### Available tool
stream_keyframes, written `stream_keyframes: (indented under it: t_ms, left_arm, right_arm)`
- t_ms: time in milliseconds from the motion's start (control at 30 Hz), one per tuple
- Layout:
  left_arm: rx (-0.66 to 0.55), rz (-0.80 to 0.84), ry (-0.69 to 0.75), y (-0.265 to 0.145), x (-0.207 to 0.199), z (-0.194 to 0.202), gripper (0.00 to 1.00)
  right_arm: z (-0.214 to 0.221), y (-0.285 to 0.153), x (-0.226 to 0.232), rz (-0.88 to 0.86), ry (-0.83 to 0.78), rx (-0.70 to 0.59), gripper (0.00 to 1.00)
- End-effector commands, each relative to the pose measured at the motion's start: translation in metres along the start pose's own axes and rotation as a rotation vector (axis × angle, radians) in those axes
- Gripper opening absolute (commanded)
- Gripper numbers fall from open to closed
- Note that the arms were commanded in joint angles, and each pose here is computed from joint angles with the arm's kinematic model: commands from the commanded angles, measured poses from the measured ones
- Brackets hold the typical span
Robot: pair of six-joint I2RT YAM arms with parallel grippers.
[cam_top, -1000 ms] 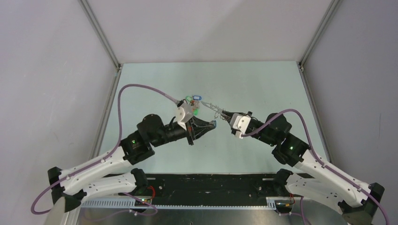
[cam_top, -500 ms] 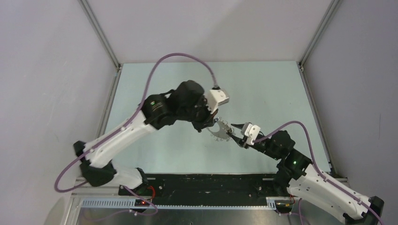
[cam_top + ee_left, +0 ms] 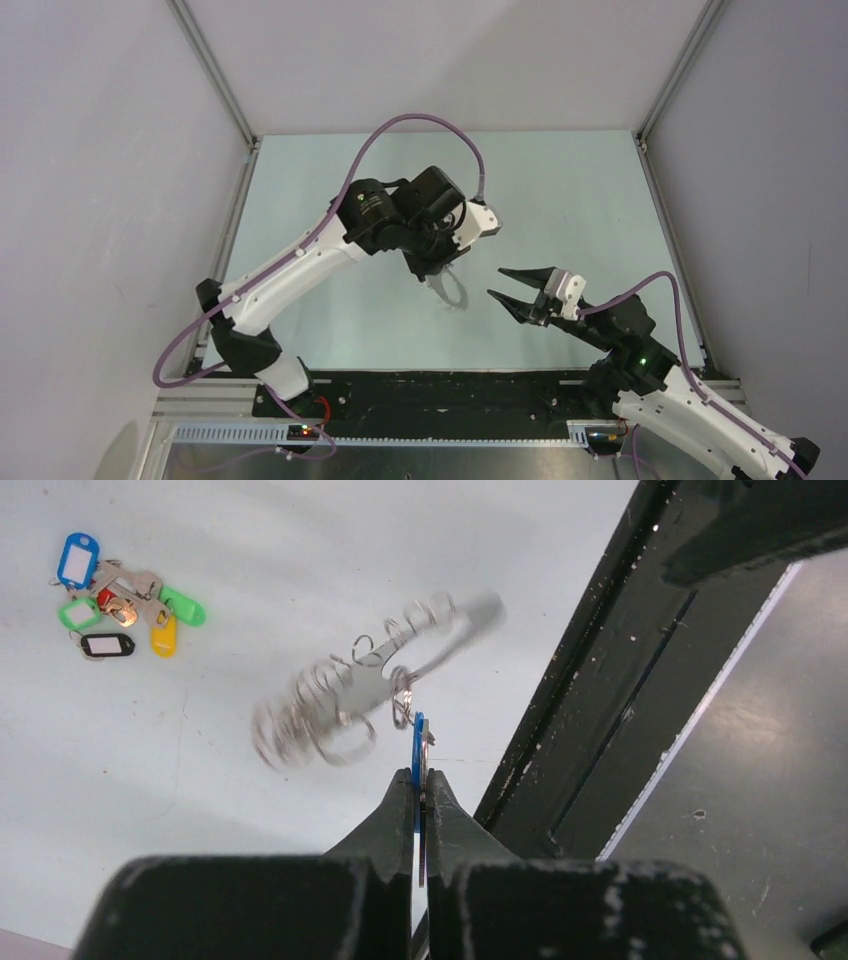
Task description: Remove the keys from the keyring
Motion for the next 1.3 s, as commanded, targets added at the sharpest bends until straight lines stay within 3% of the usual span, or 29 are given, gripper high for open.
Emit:
stream_keyframes:
  t_ms: [0,333,1267]
  left_arm:
    - [-0.083,0.039,0.104,-0.028,-0.015,-0.003,0.00]
    - [-0.085,-0.270,0.241,-0.048,-0.002,-0.007,0.00]
    - [-0.170,-0.261,0.253,-0.062,-0.011,-0.019,0.00]
  right_arm:
    - [-0.020,0.012,-0.004,0.008,0.012,-0.103,0.47]
    - [-0.029,0.045,0.005,-0.111,0.061,-0.136,0.44]
    - [-0.046,0.072,0.011,-0.181,0.064,-0.162,0.46]
Point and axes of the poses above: each gripper's point midway between its finger pads, its own y axis out along the fingers, its own x axis along the line the jaws close on, z = x × y, the point moved 4 cm from there along -y, back along the fingers, and after that the axes turned 5 degrees about y, right-handed, at the moved point
